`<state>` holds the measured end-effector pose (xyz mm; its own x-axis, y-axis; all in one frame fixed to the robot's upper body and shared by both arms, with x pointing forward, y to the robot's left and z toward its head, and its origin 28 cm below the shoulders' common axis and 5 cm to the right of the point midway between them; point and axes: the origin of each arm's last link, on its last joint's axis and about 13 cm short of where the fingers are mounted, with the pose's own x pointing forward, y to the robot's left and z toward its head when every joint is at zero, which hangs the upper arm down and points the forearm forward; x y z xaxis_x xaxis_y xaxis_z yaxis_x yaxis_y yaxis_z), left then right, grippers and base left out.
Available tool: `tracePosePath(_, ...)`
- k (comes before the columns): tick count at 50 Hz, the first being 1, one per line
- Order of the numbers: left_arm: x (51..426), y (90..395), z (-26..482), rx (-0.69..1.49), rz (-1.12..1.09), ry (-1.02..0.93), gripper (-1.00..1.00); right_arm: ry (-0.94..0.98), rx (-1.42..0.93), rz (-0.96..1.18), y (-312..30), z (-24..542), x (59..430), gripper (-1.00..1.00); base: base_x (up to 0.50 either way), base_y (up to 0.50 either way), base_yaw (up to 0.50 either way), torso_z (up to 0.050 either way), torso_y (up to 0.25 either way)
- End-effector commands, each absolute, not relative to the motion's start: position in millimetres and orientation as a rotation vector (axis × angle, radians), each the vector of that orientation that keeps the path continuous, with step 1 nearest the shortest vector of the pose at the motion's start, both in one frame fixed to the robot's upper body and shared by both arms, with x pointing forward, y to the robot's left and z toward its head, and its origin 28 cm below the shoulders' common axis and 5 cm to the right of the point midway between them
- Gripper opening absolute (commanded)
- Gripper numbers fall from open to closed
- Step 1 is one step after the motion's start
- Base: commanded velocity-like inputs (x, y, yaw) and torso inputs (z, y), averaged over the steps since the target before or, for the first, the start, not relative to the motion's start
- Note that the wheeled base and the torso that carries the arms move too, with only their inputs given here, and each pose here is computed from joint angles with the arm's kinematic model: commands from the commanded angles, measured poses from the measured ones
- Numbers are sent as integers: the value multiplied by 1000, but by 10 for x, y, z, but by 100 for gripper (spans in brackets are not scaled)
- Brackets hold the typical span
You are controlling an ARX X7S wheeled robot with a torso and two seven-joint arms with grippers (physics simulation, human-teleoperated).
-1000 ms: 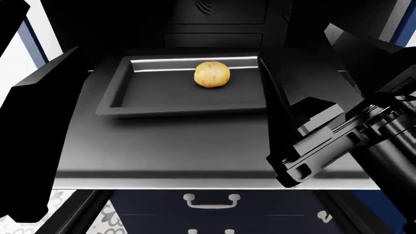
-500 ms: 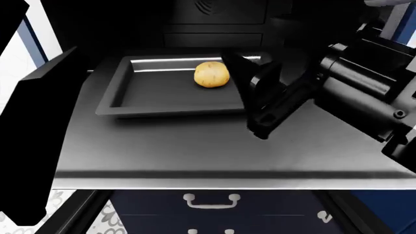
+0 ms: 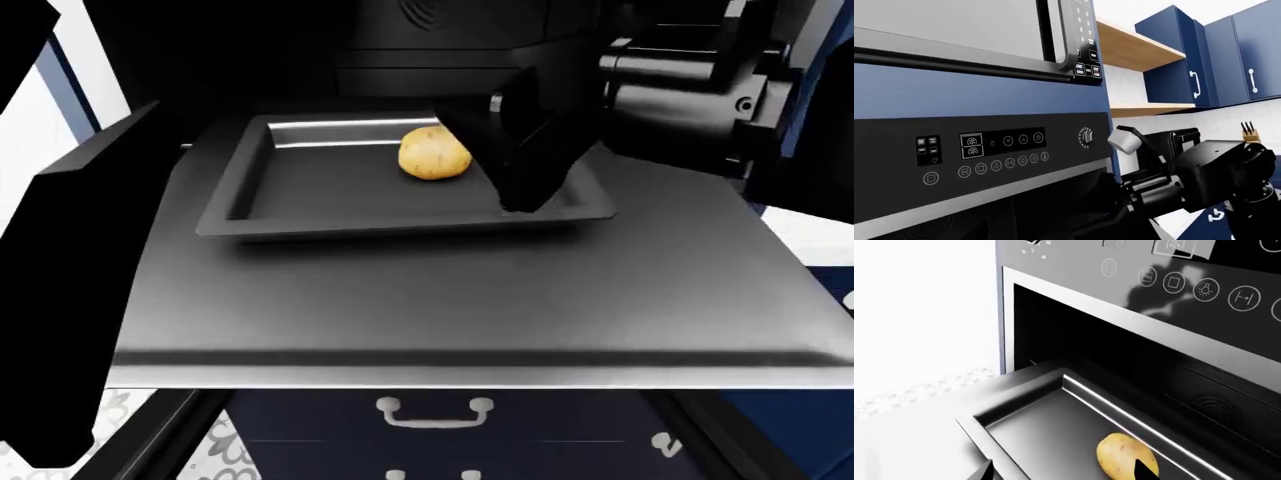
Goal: Pick the potato from the top rack in the oven and place it on the plate on the counter.
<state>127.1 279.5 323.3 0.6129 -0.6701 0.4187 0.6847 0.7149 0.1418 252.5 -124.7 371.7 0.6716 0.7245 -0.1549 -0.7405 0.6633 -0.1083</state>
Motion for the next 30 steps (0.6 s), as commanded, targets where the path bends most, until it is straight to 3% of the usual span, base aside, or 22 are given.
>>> tracePosePath(1,1268,2797,3231,-30,-781,-469,100,154,-141,859,-1270,3745,2714,100,0,0,0,0,0)
tracePosePath(30,1276,2804,3223,-37,-782,-464,100,171,-155,681,-1311,3832,3046,100,0,0,0,0,0)
